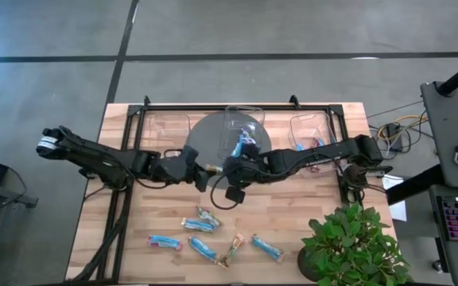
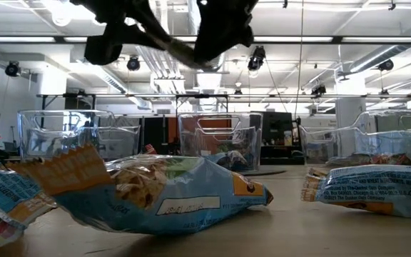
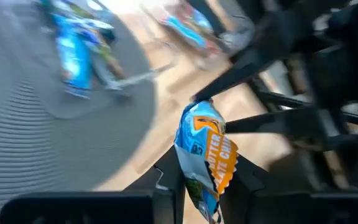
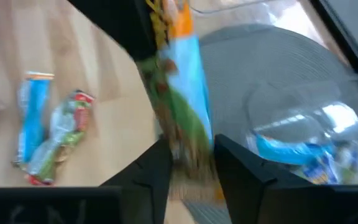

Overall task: Pick and place Granola Bars by type
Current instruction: Put the yellow granola bar into the left transparent bin

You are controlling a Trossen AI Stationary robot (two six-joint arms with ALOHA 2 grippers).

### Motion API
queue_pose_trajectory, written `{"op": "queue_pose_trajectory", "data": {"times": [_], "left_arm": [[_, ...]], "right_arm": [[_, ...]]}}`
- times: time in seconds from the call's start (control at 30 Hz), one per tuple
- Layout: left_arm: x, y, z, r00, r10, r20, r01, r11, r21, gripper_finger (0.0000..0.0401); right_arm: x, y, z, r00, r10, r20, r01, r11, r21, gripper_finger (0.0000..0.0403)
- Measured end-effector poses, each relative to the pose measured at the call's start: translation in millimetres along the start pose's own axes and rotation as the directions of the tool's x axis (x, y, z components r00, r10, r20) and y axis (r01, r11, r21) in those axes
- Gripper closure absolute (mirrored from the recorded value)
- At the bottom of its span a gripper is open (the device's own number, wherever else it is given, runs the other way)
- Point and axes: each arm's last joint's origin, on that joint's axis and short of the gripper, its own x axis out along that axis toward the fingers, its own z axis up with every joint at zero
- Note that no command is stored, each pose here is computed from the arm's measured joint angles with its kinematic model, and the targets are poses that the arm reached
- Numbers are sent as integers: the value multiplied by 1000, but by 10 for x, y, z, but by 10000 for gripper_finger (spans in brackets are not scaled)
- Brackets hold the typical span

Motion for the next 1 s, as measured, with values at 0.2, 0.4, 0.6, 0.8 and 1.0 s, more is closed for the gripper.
{"op": "queue_pose_trajectory", "data": {"times": [0.2, 0.4, 0.6, 0.8, 1.0], "left_arm": [[-82, 165, -12, 980, 193, 49, -196, 978, 65, 350], [-398, 293, 106, 924, 366, 113, -380, 913, 151, 350], [-716, 490, 183, 775, 591, 224, -632, 708, 316, 351], [-605, 619, 88, 663, 659, 355, -734, 475, 486, 351], [-359, 684, -45, 559, 704, 439, -747, 197, 635, 338]], "right_arm": [[-107, -62, -24, 998, -62, -6, 62, 998, 17, 238], [-175, -86, -18, 998, -66, 0, 66, 998, 21, 165], [-193, -98, -37, 993, -118, 3, 118, 993, -29, 98], [-184, -92, -33, 993, -115, 8, 115, 992, -58, 67], [-182, -92, -33, 993, -115, 8, 116, 992, -59, 58]]}}
